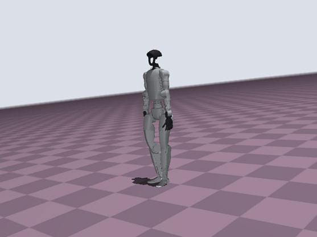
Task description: In place motions
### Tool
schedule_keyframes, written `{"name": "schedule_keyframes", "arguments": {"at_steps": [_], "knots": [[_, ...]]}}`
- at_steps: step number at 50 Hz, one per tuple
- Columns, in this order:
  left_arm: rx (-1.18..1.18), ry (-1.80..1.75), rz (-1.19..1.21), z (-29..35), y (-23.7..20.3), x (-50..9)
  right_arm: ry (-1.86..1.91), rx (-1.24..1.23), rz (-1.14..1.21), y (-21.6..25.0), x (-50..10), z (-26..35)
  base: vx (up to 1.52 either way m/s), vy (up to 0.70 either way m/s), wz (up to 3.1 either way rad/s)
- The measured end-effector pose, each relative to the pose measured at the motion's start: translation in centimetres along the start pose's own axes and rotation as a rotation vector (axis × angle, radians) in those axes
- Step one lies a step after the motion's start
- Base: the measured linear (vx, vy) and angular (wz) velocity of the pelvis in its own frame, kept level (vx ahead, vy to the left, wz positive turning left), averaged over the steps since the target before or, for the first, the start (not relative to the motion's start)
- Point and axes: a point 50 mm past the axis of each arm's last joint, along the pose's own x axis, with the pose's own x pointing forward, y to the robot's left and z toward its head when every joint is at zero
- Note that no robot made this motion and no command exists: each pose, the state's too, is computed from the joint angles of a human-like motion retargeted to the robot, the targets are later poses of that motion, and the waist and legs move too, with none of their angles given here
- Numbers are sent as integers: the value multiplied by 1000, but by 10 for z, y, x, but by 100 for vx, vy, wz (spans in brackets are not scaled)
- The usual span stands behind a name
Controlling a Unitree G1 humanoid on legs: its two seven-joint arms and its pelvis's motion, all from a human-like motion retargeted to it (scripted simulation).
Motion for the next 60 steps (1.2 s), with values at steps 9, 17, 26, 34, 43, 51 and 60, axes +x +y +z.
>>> {"name": "schedule_keyframes", "arguments": {"at_steps": [9,17,26,34,43,51,60], "knots": [[22,-8,-56,1,-8,1,-7,-45,-9,-3,-2,9,2,-1,-5],[-1,26,-85,-17,-18,3,1,-41,-1,-1,-1,5,2,-2,-23],[-36,58,-85,-24,-16,2,41,-3,9,2,0,-9,0,0,0],[9,71,-62,-26,-9,2,55,0,-1,-3,0,-12,0,0,0],[13,79,-71,-28,-12,2,61,-10,-4,-5,-1,-14,0,0,0],[34,85,-72,-29,-13,2,66,-12,1,-4,-1,-15,0,0,0],[36,89,-70,-29,-11,2,65,-19,2,-5,-1,-14,0,0,0]]}}
